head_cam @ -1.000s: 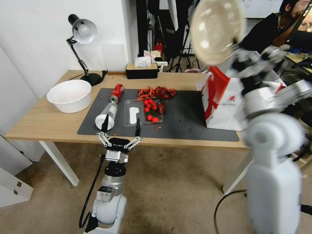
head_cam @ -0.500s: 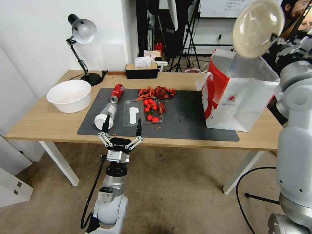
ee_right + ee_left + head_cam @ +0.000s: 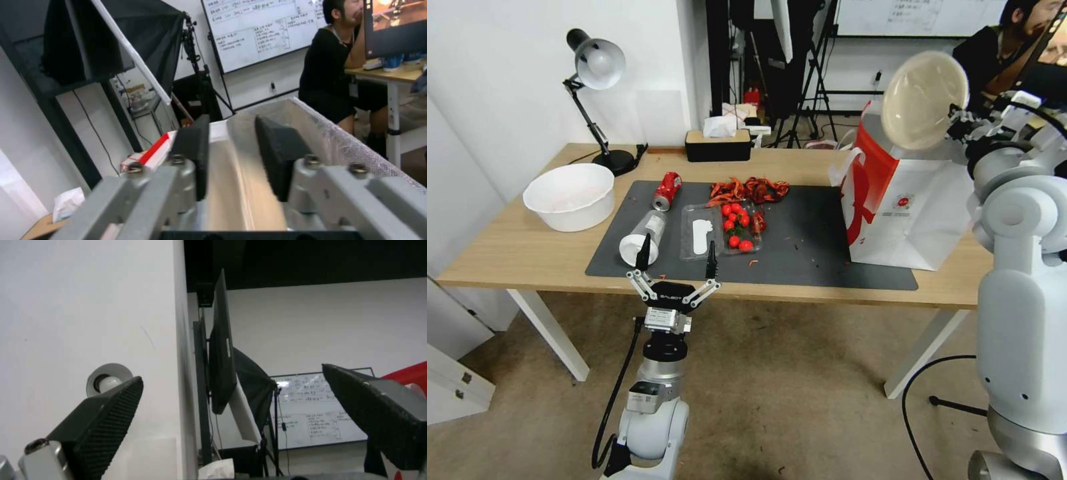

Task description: Pick up the trash from the table and place it into the takeout bag.

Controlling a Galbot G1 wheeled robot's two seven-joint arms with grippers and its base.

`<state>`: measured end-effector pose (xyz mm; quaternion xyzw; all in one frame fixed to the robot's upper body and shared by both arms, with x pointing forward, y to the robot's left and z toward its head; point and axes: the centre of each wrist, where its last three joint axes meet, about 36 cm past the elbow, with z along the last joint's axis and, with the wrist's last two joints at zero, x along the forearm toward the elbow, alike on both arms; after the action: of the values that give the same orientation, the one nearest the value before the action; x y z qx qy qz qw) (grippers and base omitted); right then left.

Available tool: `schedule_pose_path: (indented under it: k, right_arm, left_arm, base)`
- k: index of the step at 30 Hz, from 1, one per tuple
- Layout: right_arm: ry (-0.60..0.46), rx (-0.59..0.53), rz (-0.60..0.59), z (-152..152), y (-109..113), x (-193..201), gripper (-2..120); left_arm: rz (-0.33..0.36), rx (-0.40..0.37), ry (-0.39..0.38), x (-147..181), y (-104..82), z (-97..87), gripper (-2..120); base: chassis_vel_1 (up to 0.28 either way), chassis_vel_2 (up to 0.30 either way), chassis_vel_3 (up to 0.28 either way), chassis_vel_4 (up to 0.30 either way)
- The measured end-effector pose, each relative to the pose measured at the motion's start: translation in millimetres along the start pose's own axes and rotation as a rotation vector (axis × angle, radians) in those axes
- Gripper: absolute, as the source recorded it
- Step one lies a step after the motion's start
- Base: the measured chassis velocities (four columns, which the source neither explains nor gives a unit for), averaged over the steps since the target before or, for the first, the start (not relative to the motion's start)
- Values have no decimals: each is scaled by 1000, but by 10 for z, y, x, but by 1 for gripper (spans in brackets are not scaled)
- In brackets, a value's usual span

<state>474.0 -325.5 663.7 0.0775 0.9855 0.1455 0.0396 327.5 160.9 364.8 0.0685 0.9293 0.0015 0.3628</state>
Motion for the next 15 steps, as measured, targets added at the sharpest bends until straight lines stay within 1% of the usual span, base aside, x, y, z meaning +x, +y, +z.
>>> schedule_pose_path:
  k: [1,2,4,5,6,7,8,9,10,11,12,14,15]
  right_arm:
    - [-3,5,-1,0,4,11,37]
    - [-3,5,-1,0,4,11,37]
    - [-26,15,-13,4,16,52,49]
    - [-26,15,-13,4,16,52,49]
    - [-83,24,-46,10,41,132,54]
    - [-119,33,-74,17,54,188,58]
    - [-184,53,-134,42,74,307,65]
    - [-184,53,-134,42,74,307,65]
    - [-251,78,-201,96,81,445,69]
    - [-294,106,-249,162,76,563,72]
    - [-329,139,-292,248,59,679,78]
    - [-341,151,-305,283,50,719,80]
    - [-378,189,-340,409,13,842,88]
  left_arm:
    - [1,1,0,-1,3,0,100]
    - [1,1,0,-1,3,0,100]
    - [2,1,2,1,12,0,100]
    - [2,1,2,1,12,0,100]
    - [1,2,1,0,18,-7,100]
    - [1,2,1,-1,20,-11,100]
    - [-1,2,0,-4,24,-18,100]
    - [-1,2,0,-4,24,-18,100]
    - [-2,3,0,-5,30,-22,100]
    - [-3,3,0,-6,35,-24,100]
    - [-5,3,-1,-7,38,-25,100]
    - [-5,4,-1,-7,38,-26,100]
    - [-6,6,-1,-10,38,-26,100]
  base:
    - [0,0,0,0]
    - [0,0,0,0]
    - [0,0,0,0]
    - [0,0,0,0]
    - [0,0,0,0]
    - [0,0,0,0]
    - [0,0,0,0]
    - [0,0,0,0]
    - [0,0,0,0]
    - [0,0,0,0]
    - [0,0,0,0]
    - [0,0,0,0]
    - [0,0,0,0]
